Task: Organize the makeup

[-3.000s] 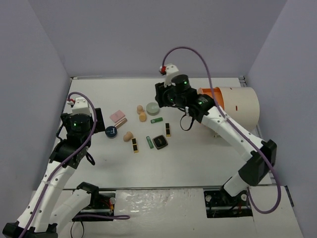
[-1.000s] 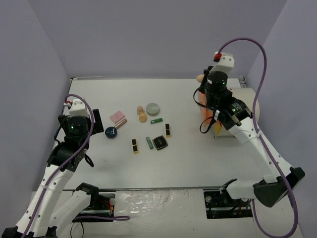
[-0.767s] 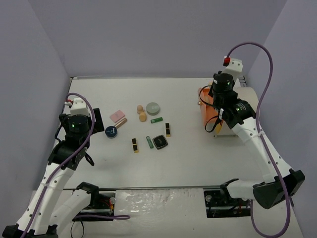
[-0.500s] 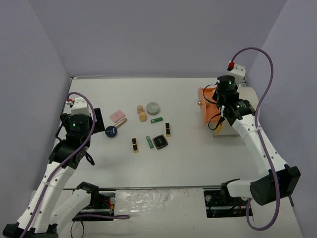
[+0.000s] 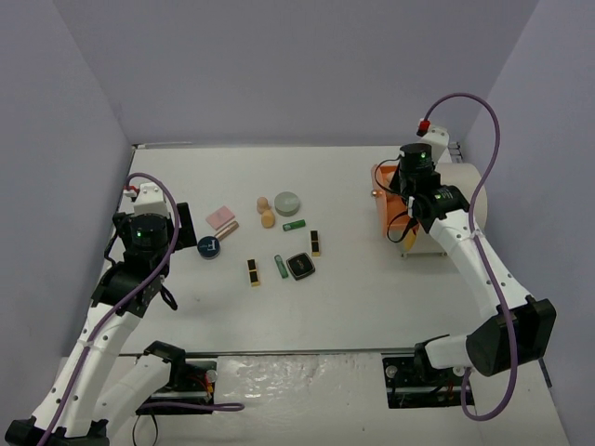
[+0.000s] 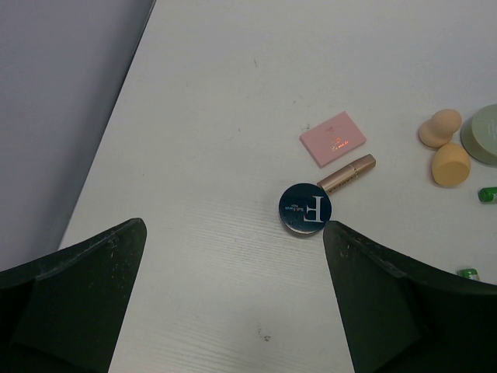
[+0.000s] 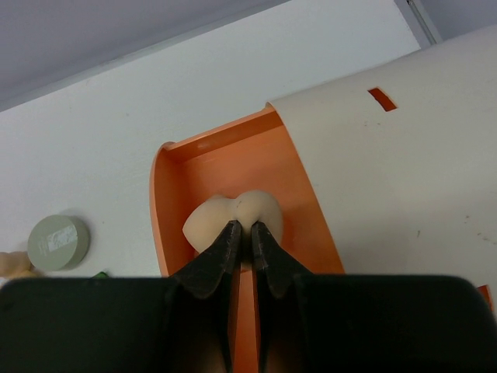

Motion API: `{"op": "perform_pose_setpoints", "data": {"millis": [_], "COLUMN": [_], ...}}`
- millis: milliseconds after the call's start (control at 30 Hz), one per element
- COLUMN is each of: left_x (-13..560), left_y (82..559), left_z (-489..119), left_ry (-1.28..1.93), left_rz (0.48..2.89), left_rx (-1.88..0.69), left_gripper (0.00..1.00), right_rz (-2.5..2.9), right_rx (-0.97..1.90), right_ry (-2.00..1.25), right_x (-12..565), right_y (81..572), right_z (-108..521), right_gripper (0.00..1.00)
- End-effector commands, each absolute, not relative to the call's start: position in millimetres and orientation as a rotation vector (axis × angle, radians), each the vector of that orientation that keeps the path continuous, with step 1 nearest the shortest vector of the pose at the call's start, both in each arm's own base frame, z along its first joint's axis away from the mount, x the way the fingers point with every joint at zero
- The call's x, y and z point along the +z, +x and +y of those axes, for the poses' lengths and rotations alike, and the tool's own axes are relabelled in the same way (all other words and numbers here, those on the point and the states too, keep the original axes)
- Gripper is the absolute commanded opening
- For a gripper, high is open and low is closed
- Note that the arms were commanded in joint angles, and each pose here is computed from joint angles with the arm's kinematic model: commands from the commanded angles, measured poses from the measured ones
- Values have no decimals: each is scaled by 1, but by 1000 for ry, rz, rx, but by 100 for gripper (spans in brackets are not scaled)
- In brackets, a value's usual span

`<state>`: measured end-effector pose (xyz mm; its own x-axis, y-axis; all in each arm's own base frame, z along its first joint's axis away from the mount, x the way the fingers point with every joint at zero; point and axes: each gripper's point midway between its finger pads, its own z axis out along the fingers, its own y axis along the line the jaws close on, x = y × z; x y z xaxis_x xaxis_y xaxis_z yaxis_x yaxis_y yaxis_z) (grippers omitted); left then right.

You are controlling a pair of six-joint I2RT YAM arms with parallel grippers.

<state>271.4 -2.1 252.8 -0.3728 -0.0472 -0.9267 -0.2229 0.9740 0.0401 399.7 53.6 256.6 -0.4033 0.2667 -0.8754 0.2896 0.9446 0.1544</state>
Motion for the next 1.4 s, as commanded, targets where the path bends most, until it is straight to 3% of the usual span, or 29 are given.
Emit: {"op": "perform_pose_setpoints", "data": {"millis": [0, 267, 467, 767, 900, 1133, 1367], "left_x": [269, 269, 270, 269, 268, 267, 267], "left_y": [278, 278, 278, 279, 279, 280, 280], "left_z": [-3, -3, -4, -4, -5, -5, -5], "left_ry": [-228, -227, -227, -226, -225, -223, -223], "left_rz": [1892, 1891, 1889, 1892, 1896, 1899, 1901], "left_rx": [157, 156, 150, 150, 149, 149, 149], "left_gripper": [97, 97, 97, 97, 97, 97, 97], "right_rz": [1937, 1917, 1889, 1868, 1871, 1849, 1828], "right_rx": [-22, -49, -55, -17, 36, 123, 277], "right_ry": [465, 532, 546, 516, 461, 343, 52], "right_x": [264, 258, 267, 282, 292, 319, 350], "right_y": [415, 416, 414, 409, 409, 409, 417], "right_z": [49, 43, 39, 42, 51, 68, 127], "right_gripper": [11, 17, 29, 34, 41, 42, 47]}}
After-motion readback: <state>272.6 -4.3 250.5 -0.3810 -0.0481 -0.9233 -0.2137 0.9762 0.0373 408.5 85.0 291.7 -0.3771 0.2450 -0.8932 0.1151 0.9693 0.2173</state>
